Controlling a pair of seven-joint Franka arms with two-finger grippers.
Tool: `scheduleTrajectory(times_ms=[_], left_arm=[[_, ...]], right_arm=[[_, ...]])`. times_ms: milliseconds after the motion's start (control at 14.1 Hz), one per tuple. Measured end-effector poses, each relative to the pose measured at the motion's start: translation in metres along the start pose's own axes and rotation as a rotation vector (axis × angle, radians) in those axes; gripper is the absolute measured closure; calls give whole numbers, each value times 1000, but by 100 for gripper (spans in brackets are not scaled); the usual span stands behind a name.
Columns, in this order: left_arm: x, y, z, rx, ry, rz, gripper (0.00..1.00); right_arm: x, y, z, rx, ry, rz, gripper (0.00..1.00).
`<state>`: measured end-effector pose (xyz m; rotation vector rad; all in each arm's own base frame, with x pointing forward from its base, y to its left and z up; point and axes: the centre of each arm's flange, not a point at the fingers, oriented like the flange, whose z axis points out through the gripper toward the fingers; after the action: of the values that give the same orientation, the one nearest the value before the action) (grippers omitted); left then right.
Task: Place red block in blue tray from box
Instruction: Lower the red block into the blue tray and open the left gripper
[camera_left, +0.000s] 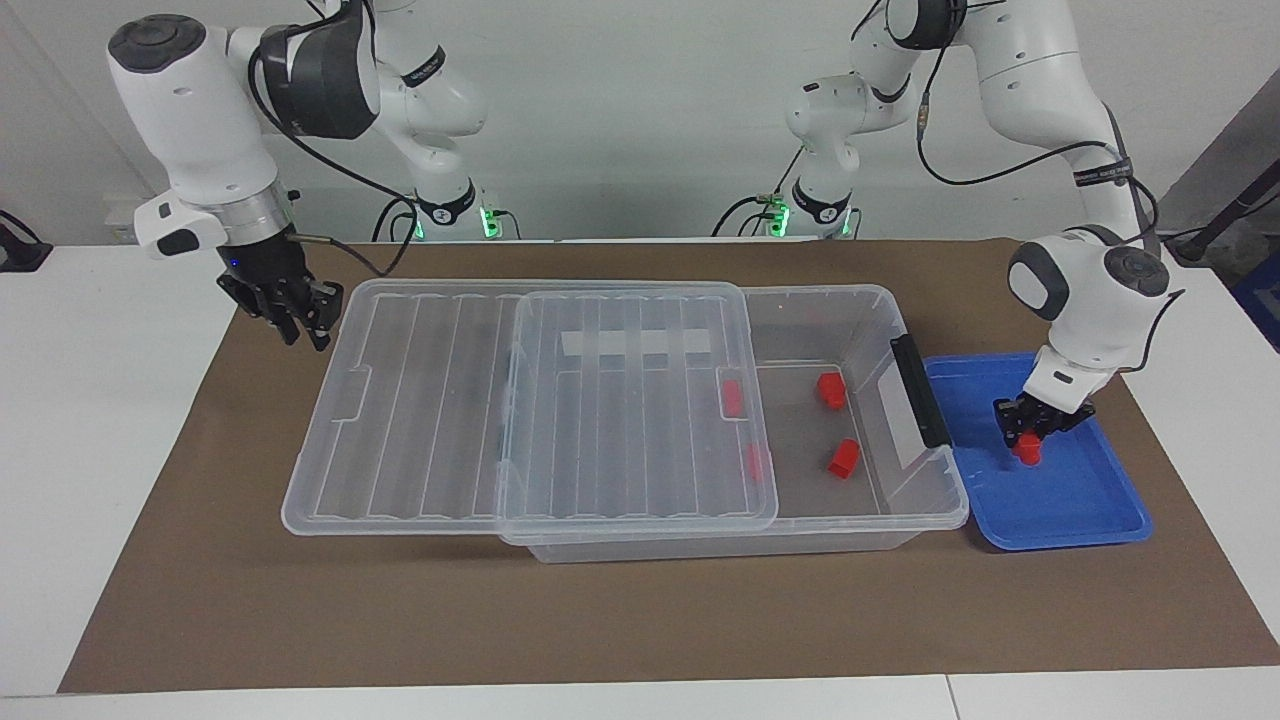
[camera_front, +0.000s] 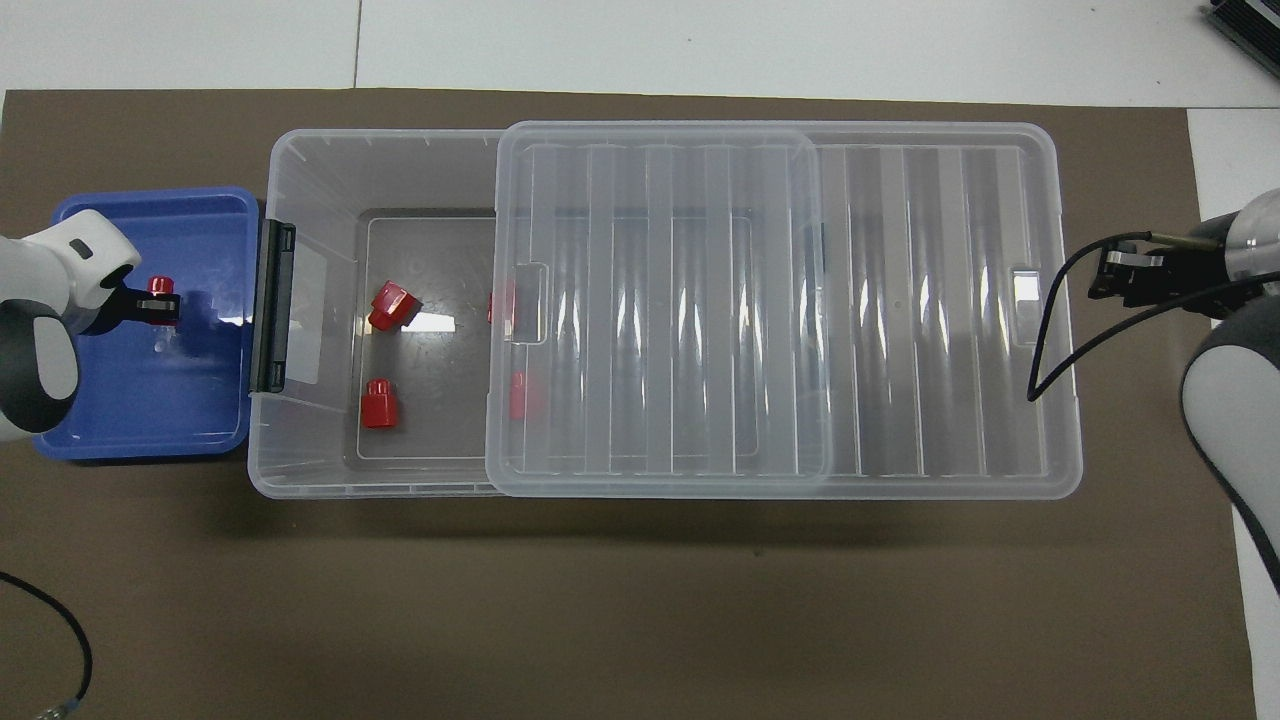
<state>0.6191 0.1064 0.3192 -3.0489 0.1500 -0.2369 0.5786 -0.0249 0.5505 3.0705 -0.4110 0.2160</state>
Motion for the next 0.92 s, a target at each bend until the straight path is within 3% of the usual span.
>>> scheduleTrajectory(times_ms=[141,212,566,636,919], left_arm=[[-3,7,10,-4,3,-11,66],[-5,8,13,-4,4,-28,66],[-6,11,14,-1,28,-59,66],[-7,11,15,-2,26,-58,61],[-10,15,19,-5,17,-56,18]], right_arm=[[2,12,19,4,23,17,95],[3,16,28,5,29,14,99],[10,28,64,8,24,-6,99],[11,28,69,9,19,-7,99],[11,17,80,14,11,-25,99]])
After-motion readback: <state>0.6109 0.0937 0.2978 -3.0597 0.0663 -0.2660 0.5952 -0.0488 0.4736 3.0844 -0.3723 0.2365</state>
